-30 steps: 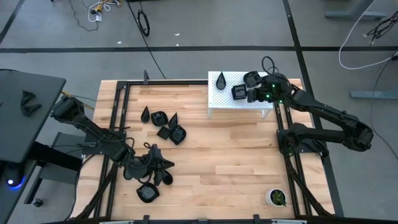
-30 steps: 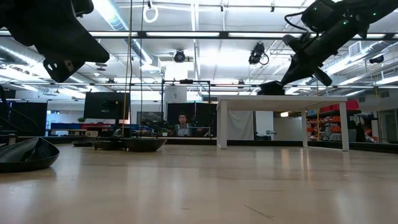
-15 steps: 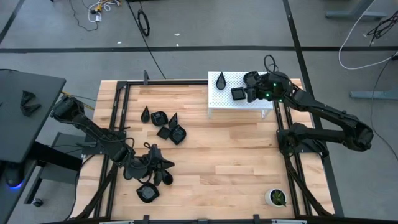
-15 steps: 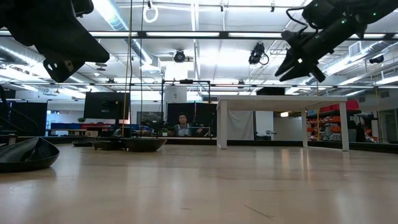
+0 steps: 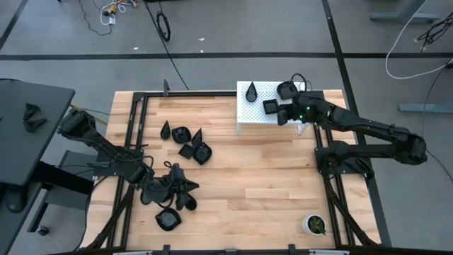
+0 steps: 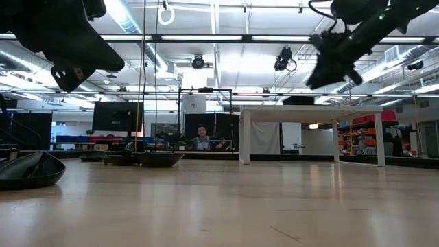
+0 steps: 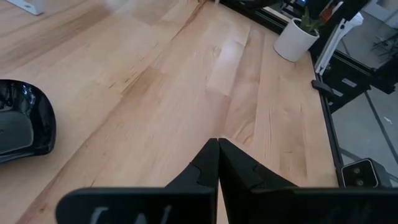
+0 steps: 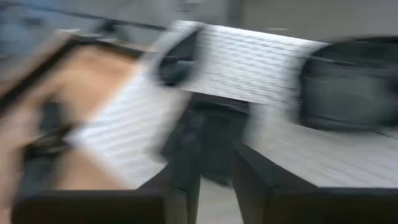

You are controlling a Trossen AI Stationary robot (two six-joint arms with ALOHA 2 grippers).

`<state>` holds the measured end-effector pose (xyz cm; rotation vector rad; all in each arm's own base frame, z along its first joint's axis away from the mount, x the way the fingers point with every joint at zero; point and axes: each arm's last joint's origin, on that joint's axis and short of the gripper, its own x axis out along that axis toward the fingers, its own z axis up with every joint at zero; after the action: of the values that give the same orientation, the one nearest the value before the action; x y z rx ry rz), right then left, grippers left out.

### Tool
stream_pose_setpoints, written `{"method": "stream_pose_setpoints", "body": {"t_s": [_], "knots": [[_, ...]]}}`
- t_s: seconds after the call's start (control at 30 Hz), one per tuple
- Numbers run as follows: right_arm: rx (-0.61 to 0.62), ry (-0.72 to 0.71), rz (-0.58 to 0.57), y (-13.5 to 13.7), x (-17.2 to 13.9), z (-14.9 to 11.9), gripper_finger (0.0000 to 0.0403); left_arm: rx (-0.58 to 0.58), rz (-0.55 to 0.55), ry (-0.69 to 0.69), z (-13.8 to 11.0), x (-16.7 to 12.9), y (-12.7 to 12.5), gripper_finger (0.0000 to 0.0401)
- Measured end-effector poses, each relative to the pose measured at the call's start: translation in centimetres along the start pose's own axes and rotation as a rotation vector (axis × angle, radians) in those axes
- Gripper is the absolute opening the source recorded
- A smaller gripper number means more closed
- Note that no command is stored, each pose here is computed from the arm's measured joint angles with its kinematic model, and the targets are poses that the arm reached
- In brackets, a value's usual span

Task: Pick & Place Mini shaped plates
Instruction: Stack the black square plate on the black square plate on the shelf

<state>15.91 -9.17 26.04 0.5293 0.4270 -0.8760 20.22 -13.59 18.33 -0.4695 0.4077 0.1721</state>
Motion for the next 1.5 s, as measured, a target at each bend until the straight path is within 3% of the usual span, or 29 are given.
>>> {"method": "stream_pose_setpoints", "body": {"t_s": [0.1, 0.2, 0.4, 0.7, 1.5], "knots": [[0.011, 0.025, -0.144, -0.7, 0.0, -0.7, 0.0052, 0.001, 0.001, 0.000, 0.0, 0.0, 0.0, 0.0009], [0.004, 0.056, -0.191, -1.0, 0.3, -1.0, 0.0021, 0.001, 0.001, 0.000, 0.0, 0.0, 0.0, 0.0009], [-0.010, 0.095, -0.127, -0.4, 1.2, -1.1, 0.0011, 0.001, 0.001, 0.000, 0.0, 0.0, 0.0, 0.0009], [-0.051, 0.141, -0.142, 0.0, 3.2, -1.6, 0.0003, 0.002, 0.002, -0.001, 0.0, 0.0, 0.0, 0.0009], [-0.066, 0.100, -0.033, 0.4, 1.6, -0.9, 0.0004, 0.002, 0.002, -0.001, 0.0, 0.0, 0.0, 0.0009]]}}
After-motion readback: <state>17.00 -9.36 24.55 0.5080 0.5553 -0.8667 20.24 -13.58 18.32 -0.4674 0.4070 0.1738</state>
